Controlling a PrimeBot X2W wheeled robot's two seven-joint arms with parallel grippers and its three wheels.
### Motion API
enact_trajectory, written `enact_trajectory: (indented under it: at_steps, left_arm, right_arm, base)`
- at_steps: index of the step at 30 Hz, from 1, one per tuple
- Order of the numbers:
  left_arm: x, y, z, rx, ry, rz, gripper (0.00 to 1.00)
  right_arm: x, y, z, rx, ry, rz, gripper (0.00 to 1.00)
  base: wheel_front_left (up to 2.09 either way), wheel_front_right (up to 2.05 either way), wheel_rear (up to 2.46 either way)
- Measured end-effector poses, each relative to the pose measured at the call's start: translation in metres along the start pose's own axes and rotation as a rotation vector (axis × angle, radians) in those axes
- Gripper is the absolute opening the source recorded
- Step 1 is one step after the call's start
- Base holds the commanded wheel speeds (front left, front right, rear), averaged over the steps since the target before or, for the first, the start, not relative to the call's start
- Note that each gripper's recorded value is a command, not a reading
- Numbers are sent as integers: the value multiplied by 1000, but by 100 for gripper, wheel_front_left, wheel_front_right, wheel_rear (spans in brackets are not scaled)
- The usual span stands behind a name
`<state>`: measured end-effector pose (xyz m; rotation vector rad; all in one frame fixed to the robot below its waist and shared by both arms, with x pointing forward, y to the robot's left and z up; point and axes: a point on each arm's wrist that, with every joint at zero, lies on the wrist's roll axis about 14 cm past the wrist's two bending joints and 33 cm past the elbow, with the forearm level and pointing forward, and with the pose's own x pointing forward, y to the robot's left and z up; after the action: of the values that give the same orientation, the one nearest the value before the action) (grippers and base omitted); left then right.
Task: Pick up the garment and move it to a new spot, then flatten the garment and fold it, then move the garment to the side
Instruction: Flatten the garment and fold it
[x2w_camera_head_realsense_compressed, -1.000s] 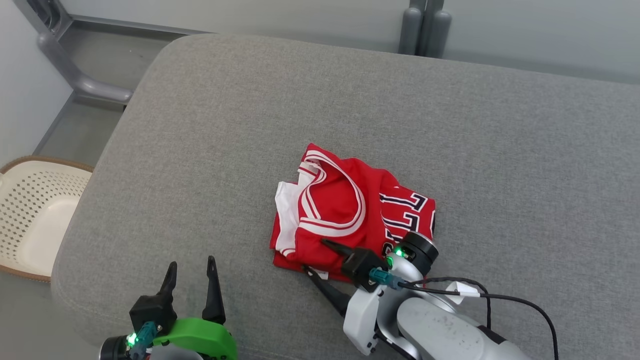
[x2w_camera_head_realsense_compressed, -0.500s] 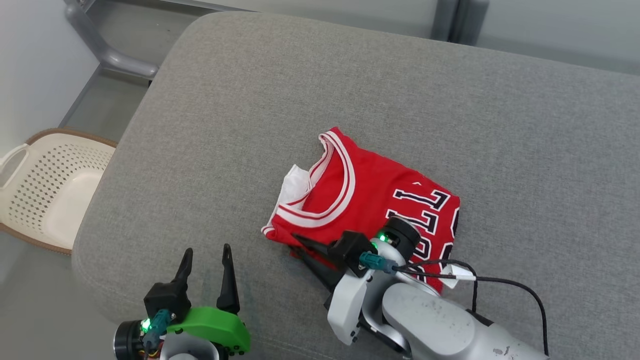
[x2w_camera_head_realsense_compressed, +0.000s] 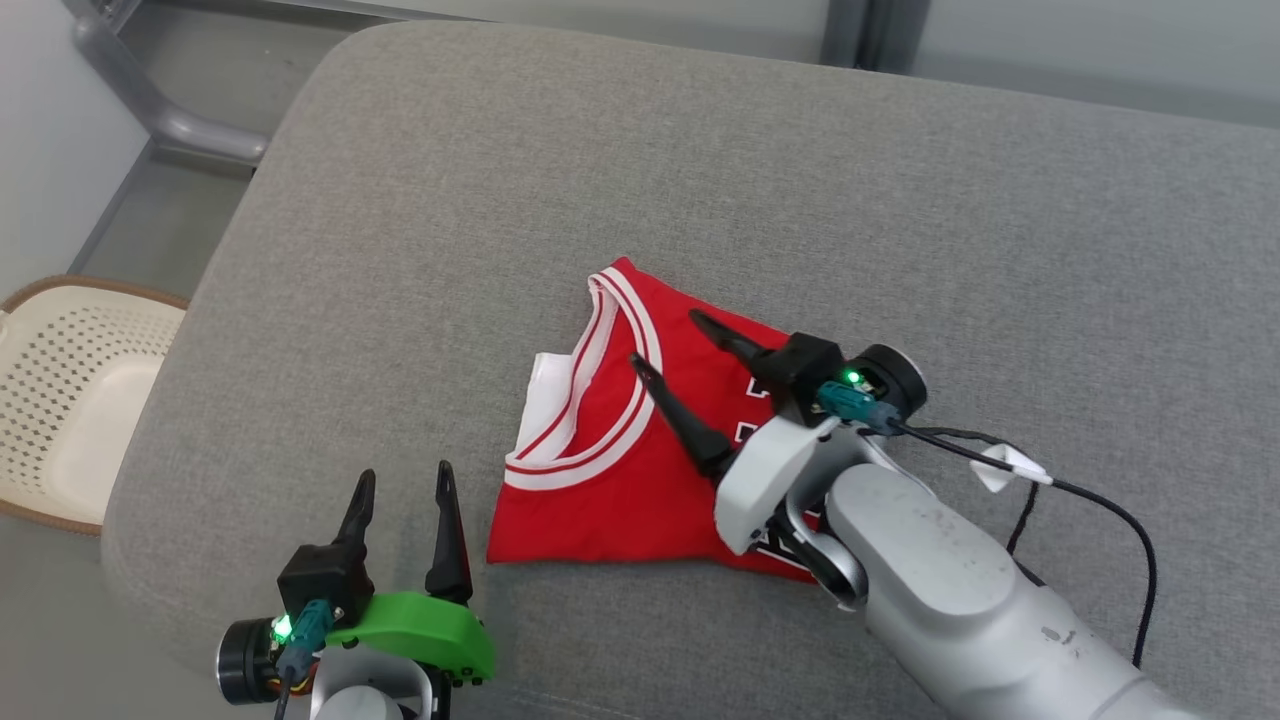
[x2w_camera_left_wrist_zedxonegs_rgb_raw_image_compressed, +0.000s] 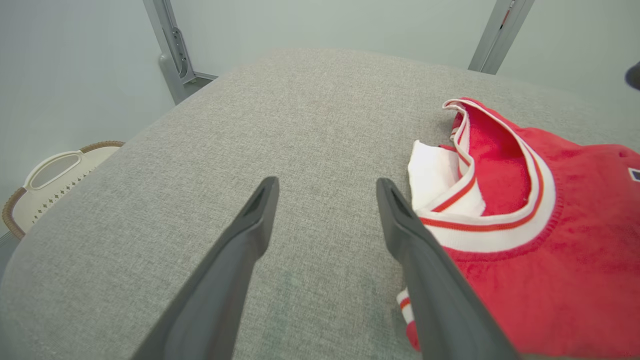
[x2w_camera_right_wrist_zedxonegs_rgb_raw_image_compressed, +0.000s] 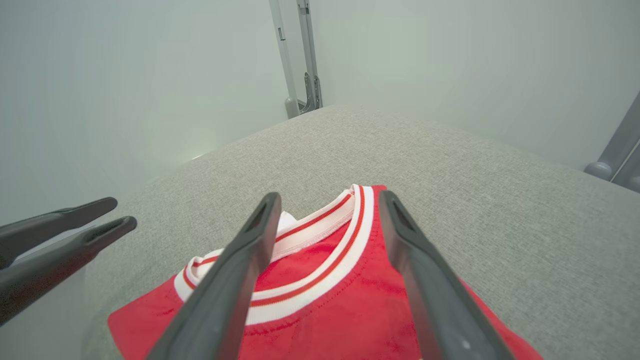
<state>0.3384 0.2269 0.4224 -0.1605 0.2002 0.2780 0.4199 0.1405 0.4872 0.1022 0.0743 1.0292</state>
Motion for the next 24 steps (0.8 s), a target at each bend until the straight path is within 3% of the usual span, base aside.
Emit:
enact_trajectory:
  at_steps: [11, 24]
  left_arm:
    - [12, -26, 9, 26, -31, -84, 100]
    - [12, -41, 15, 47, -60, -142, 100]
  right_arm:
    - [-96, -112, 4, 49, -90, -479, 100]
    - [-224, -161, -5, 108, -124, -864, 100]
  base:
    - [0, 0, 0]
    - [0, 0, 0]
